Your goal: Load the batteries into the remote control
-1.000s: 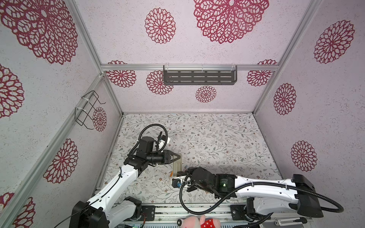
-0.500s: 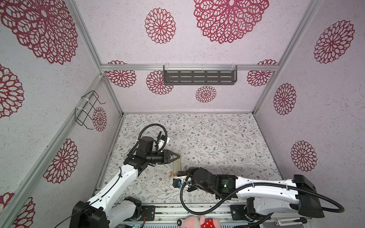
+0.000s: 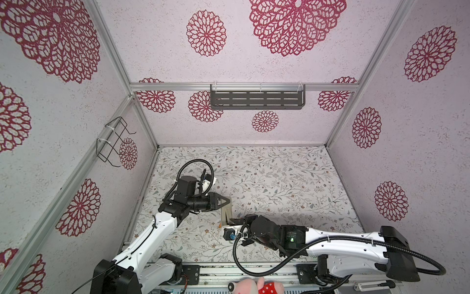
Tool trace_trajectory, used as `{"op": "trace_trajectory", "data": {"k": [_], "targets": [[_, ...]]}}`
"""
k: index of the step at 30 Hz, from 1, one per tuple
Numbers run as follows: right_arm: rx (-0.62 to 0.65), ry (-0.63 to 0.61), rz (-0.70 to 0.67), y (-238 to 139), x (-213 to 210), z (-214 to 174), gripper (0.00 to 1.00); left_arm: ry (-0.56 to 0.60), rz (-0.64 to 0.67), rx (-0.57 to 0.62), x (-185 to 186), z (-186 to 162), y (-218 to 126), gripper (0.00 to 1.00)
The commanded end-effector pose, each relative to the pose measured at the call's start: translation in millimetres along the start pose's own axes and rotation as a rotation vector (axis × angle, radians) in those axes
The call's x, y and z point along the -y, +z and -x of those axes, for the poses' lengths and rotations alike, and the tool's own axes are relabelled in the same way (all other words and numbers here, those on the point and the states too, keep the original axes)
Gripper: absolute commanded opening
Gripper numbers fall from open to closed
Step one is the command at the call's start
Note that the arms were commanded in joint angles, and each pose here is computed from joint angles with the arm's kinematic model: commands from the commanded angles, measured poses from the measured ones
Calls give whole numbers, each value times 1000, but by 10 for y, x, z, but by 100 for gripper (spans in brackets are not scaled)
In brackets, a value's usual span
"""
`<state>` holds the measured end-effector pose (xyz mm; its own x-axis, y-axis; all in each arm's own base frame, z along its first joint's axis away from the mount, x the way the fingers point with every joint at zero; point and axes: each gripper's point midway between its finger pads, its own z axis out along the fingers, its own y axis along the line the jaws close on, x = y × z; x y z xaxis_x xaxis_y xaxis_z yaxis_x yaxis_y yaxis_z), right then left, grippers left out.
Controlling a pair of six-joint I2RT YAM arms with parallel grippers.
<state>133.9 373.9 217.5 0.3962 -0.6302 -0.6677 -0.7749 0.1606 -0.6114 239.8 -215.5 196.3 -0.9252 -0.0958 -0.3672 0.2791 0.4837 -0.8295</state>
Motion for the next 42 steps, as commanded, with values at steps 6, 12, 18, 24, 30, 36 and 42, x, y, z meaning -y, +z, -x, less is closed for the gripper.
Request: {"op": "trace_trajectory", "data": {"k": [6, 12, 18, 24, 30, 36, 42], "targets": [[25, 49, -116, -54, 307, 86, 29, -27, -51, -23, 63, -52, -20, 0], [23, 48, -102, -35, 277, 86, 33, -32, -61, 6, 88, 31, -25, 0], [30, 52, -97, -54, 275, 93, 38, -39, -58, 15, 50, 65, -16, 0], [34, 53, -91, -63, 268, 101, 44, -37, -62, 26, 61, 103, -28, 0], [38, 52, -89, -66, 268, 112, 52, -42, -57, 30, 40, 115, -31, 0], [45, 55, -95, -73, 294, 137, 55, -45, -57, 30, 36, 121, -29, 0], [54, 58, -109, -80, 324, 161, 55, -48, -58, 28, 35, 121, -26, 0]]}}
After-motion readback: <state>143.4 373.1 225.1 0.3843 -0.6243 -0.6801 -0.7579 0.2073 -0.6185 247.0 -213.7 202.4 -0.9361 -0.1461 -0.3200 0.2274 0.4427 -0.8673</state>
